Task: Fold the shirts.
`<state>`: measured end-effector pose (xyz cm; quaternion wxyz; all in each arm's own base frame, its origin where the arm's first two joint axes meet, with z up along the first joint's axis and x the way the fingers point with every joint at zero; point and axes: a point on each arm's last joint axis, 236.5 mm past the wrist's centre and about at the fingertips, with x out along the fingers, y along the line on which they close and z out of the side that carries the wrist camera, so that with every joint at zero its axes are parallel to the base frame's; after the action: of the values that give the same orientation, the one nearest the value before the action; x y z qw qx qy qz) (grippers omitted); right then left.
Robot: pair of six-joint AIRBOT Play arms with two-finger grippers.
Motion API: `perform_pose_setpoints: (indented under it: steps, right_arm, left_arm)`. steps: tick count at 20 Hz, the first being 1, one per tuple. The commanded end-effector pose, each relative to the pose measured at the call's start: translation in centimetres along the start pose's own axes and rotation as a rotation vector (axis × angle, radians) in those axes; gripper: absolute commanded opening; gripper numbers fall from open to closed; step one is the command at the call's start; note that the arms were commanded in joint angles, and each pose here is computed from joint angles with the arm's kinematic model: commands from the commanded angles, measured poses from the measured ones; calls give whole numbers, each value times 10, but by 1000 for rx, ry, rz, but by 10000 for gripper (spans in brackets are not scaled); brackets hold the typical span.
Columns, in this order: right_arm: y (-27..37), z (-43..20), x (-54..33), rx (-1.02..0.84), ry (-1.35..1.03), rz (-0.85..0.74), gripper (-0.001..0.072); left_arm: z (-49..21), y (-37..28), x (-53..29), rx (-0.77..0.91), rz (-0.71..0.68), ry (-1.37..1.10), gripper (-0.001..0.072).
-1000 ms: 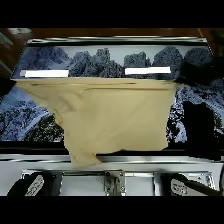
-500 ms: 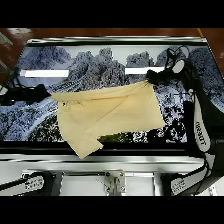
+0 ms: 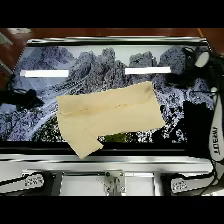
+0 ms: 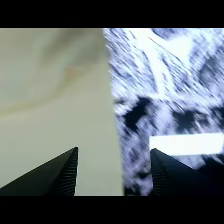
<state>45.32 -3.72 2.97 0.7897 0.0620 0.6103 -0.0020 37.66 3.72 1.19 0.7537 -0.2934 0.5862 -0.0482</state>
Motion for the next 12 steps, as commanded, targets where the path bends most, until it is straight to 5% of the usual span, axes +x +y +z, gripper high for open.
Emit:
perform_pose_setpoints:
  steps: [1, 3, 5, 12]
  right_arm:
    - [-68, -99, -14, 229, 261, -21, 545]
    - [-21, -118, -1, 324, 240, 303, 693]
    - [8, -129, 12, 388, 235, 473, 693]
    - [12, -143, 43, 395, 239, 429, 691]
  left_arm:
    - [-60, 35, -4, -52, 32, 57, 168]
    - [-110, 35, 28, -150, -30, 103, 707]
    - [-153, 35, 54, -181, -83, 191, 713]
    - [-167, 26, 98, -215, -89, 163, 706]
